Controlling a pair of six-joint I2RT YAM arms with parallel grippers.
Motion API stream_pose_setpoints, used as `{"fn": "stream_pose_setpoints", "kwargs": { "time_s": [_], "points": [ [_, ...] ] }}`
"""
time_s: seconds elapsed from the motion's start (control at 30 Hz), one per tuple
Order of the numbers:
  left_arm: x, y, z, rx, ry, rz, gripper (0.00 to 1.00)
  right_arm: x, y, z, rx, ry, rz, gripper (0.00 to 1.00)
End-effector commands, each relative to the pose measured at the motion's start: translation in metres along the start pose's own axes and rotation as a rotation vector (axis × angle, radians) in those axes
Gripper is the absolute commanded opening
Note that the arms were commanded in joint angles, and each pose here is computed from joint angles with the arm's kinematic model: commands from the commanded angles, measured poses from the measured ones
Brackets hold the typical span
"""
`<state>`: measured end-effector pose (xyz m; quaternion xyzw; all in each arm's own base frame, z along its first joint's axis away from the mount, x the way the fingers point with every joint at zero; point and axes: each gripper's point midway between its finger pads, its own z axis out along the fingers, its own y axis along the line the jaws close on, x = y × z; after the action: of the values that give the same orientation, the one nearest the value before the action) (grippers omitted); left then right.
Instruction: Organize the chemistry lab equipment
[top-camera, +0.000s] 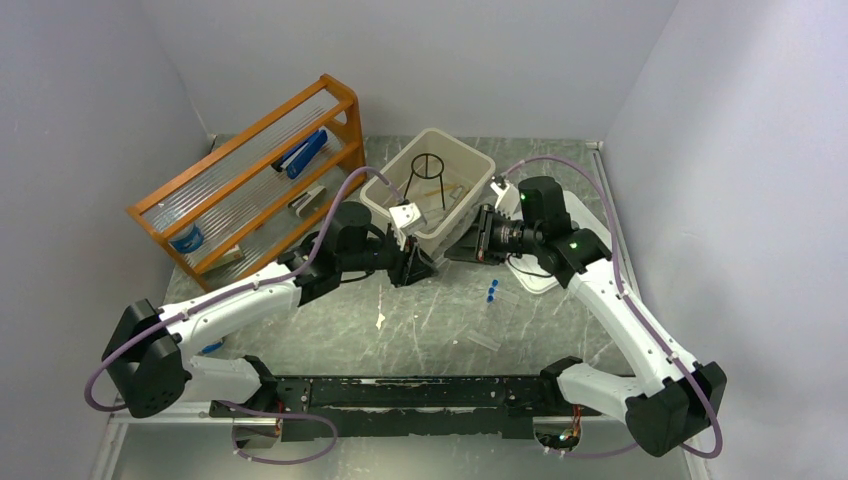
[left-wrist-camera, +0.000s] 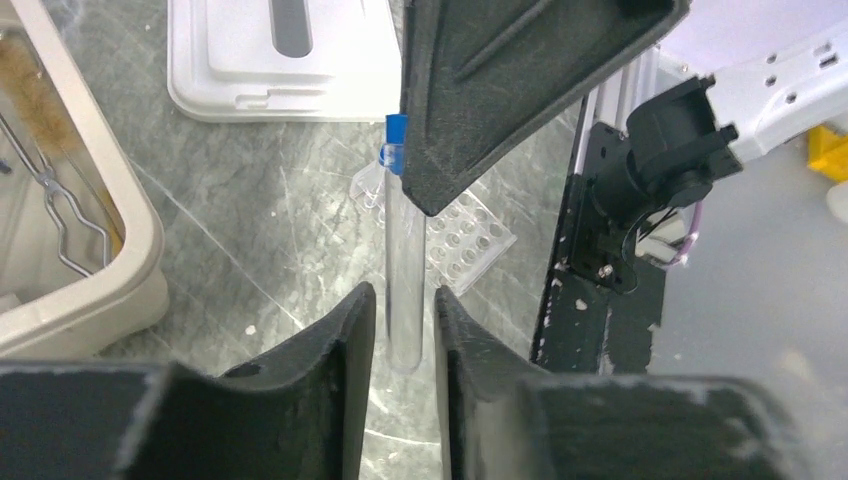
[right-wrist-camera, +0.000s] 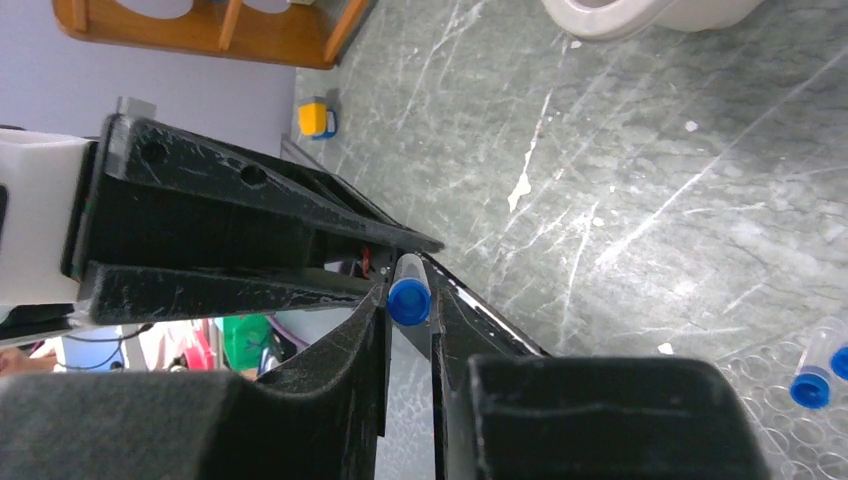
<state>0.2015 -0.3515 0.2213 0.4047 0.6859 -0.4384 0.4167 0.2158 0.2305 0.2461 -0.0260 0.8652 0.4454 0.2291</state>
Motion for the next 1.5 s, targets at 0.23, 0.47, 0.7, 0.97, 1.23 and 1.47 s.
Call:
{"fn": "stream_pose_setpoints", "kwargs": {
  "time_s": [0.23, 0.47, 0.7, 0.97, 1.23, 1.47],
  "points": [
    [-0.033, 0.055, -0.029, -0.400, -0.067, -0.079, 0.71, -0.023, -0.082, -0.031, 0.479, -0.166, -0.097, 0.13],
    [-0.044, 0.092, -0.075, -0.709, -0.137, -0.193, 0.75, -0.009, -0.079, -0.036, 0.644, -0.266, -0.121, 0.13],
    [-0.038, 0.131, -0.119, -0.868, -0.174, -0.345, 0.76, 0.025, -0.082, -0.031, 0.855, -0.298, -0.173, 0.11],
    [-0.022, 0.150, -0.132, -0.896, -0.154, -0.416, 0.75, 0.052, -0.112, -0.022, 1.016, -0.301, -0.216, 0.10],
    [-0.013, 0.157, -0.132, -0.921, -0.135, -0.424, 0.75, 0.067, -0.130, -0.019, 1.061, -0.314, -0.238, 0.09],
    [-0.007, 0.159, -0.128, -0.908, -0.120, -0.435, 0.75, 0.072, -0.142, -0.010, 1.046, -0.325, -0.248, 0.09]
  ]
}}
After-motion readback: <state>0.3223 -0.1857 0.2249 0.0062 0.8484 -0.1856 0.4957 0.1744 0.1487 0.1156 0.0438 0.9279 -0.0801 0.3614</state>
